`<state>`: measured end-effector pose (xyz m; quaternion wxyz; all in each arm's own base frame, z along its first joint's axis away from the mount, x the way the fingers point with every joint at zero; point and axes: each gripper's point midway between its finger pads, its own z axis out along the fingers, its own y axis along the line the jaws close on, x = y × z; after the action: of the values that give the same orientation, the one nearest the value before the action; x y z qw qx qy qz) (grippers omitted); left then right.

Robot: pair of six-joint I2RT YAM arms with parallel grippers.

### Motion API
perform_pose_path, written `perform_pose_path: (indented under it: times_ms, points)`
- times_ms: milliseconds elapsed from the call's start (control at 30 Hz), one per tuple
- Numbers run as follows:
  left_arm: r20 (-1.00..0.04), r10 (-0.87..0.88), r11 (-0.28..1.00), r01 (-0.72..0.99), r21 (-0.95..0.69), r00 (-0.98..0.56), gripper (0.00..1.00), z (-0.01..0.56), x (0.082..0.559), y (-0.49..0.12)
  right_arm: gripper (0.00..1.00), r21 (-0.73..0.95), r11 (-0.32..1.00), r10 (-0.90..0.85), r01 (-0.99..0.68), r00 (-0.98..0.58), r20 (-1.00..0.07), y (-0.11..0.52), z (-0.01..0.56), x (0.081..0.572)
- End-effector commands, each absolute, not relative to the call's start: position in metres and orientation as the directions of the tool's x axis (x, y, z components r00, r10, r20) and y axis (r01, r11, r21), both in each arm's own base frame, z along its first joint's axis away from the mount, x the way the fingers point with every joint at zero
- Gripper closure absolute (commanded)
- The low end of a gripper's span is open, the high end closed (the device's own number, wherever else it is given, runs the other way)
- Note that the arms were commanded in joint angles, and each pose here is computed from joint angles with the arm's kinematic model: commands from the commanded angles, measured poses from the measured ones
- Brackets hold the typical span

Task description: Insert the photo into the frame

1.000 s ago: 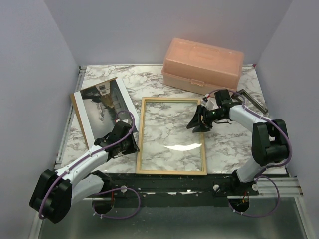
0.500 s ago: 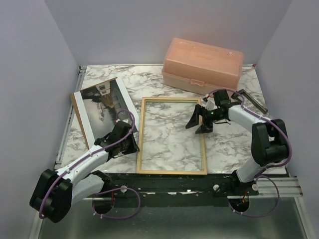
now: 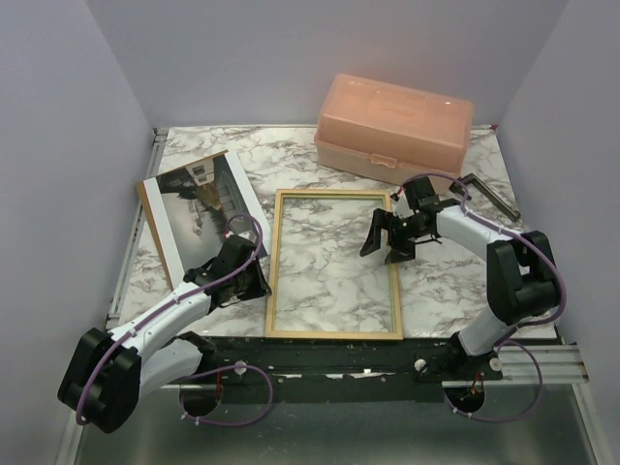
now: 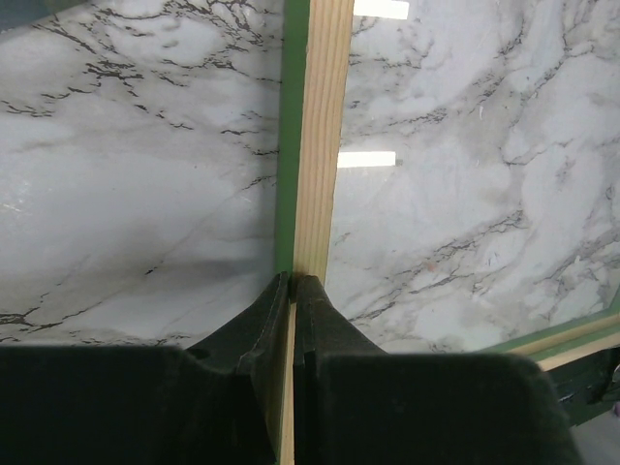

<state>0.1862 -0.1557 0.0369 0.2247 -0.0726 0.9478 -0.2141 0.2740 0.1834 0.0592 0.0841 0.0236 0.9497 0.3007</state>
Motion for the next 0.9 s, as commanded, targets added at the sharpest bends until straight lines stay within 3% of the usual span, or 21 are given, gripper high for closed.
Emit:
perform_pose_path:
  times_ms: [0,500,867]
  points:
    - [-0.365,-0.199,0.92,-0.045,-0.389,-0.91,0.92,0.023,0.176,-0.147,0.12,0.461,0.887,0.108,0.007,-0.975,-0.193,0.168,0.055,0.281]
    - [-0.379,-0.214,0.915,-0.049,-0.401,-0.9,0.84,0.029,0.176,-0.147,0.09,0.412,0.911,0.117,-0.001,-0.958,-0.262,0.163,0.075,0.288]
    - [-0.4,-0.218,0.898,-0.023,-0.439,-0.89,0.5,0.034,0.178,-0.152,0.04,0.371,0.929,0.12,-0.005,-0.942,-0.313,0.153,0.089,0.29]
